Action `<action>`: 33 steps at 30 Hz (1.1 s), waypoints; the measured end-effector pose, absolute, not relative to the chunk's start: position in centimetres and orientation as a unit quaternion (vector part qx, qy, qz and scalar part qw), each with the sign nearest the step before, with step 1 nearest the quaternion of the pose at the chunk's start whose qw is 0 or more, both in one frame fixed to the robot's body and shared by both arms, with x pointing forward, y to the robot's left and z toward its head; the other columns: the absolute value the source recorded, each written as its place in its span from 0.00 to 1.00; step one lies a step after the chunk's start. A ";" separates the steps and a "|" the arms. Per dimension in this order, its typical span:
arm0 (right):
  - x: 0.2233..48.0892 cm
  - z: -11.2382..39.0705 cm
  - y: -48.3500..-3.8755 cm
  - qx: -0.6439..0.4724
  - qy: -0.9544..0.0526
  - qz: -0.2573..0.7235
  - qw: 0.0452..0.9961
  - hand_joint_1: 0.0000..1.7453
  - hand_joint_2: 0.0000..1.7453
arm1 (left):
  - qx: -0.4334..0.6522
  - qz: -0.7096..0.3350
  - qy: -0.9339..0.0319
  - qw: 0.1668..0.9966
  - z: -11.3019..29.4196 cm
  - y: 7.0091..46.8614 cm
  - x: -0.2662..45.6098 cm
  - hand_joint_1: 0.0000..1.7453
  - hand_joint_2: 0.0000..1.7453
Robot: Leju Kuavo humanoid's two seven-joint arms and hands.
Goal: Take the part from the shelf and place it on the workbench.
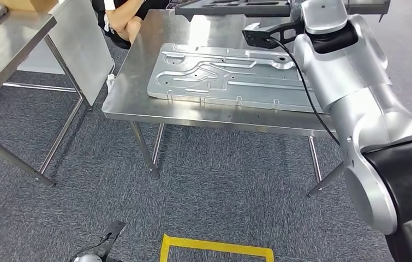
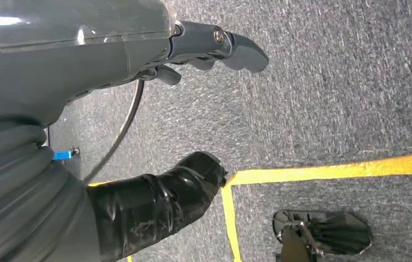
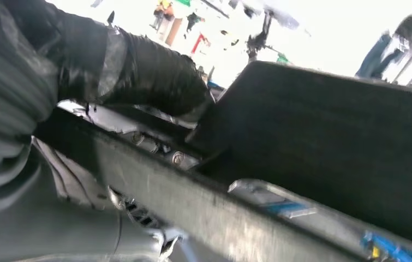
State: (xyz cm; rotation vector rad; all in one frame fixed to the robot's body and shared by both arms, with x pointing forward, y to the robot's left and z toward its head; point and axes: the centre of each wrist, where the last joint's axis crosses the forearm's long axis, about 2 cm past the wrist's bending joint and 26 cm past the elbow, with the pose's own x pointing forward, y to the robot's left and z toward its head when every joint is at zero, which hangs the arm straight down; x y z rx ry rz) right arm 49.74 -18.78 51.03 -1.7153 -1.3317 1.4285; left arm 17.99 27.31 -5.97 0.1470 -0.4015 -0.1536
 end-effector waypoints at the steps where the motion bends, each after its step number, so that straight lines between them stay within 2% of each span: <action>1: 49.7 51.0 -18.8 -0.636 -0.494 0.530 0.268 1.00 1.00 | 0.073 -0.076 -0.199 0.974 -6.0 27.3 18.0 0.00 1.00; 33: 49.8 51.1 -18.8 -0.636 -0.494 0.529 0.267 1.00 1.00 | 0.072 -0.078 -0.204 0.973 -6.0 27.5 18.3 0.00 1.00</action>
